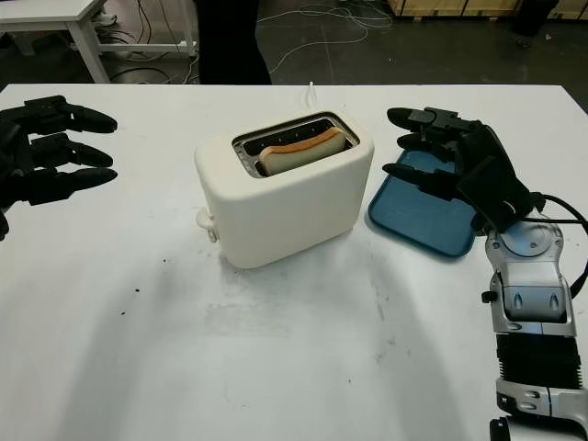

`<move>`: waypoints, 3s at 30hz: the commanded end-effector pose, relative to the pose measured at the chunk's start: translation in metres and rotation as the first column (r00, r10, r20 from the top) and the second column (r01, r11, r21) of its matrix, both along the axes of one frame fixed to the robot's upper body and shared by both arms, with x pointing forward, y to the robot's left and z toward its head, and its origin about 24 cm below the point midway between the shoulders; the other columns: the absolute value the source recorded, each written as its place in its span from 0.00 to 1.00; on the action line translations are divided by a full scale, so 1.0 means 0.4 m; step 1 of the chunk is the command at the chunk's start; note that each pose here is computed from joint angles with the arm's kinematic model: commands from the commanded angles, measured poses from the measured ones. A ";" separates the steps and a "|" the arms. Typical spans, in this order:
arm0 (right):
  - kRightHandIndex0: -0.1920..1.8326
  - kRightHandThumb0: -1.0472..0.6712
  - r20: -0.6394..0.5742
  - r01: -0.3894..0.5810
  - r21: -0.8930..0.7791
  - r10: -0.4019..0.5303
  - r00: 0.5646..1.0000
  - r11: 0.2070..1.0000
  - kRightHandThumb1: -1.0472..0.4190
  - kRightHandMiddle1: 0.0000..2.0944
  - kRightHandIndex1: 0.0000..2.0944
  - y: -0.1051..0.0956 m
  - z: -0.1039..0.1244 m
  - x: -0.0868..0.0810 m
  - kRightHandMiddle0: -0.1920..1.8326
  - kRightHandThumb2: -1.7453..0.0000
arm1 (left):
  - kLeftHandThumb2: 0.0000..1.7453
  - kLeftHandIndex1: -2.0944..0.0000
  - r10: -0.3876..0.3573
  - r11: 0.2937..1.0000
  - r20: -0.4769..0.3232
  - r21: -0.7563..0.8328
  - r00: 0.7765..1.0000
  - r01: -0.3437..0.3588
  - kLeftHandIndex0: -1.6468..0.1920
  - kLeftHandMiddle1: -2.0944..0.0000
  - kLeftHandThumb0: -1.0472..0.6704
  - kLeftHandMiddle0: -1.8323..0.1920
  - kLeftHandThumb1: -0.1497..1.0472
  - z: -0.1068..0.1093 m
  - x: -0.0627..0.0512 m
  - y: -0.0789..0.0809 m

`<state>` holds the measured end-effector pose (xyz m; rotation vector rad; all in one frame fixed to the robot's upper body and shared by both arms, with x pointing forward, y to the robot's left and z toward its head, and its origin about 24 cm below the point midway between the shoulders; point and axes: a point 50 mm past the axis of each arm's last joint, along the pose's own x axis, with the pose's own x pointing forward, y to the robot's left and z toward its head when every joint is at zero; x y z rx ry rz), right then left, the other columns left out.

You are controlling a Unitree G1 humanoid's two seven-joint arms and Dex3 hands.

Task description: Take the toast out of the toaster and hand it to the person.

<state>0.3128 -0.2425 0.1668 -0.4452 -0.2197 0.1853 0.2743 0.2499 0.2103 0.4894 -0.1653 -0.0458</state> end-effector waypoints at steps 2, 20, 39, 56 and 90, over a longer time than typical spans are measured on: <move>0.22 0.20 0.040 -0.001 -0.012 0.001 0.999 1.000 0.16 0.00 0.41 -0.005 0.019 0.002 0.42 1.00 | 0.00 0.63 0.010 1.000 -0.001 -0.015 1.000 -0.010 0.60 0.55 0.00 0.62 0.69 -0.005 -0.004 0.004; 0.23 0.22 0.058 -0.009 0.015 0.008 0.998 1.000 0.17 0.01 0.42 0.001 0.020 0.007 0.42 1.00 | 0.00 0.62 0.001 0.999 0.022 -0.048 1.000 0.000 0.59 0.54 0.00 0.61 0.67 -0.008 0.002 0.002; 0.23 0.20 0.061 -0.009 0.004 0.008 0.998 1.000 0.16 0.01 0.41 0.000 0.020 0.003 0.42 1.00 | 0.00 0.61 -0.017 0.998 0.031 -0.064 0.999 0.019 0.61 0.53 0.01 0.63 0.64 -0.009 0.000 0.007; 0.23 0.21 0.054 -0.009 0.013 0.009 0.998 1.000 0.16 0.00 0.41 0.002 0.019 0.000 0.42 1.00 | 0.00 0.60 -0.013 0.998 0.028 -0.057 1.000 0.015 0.61 0.52 0.01 0.63 0.65 -0.010 0.000 0.007; 0.23 0.22 0.054 -0.011 0.007 0.011 0.998 1.000 0.16 0.00 0.41 0.004 0.021 0.002 0.42 1.00 | 0.00 0.60 -0.013 0.998 0.024 -0.069 1.000 0.014 0.62 0.53 0.02 0.63 0.64 -0.012 0.002 0.005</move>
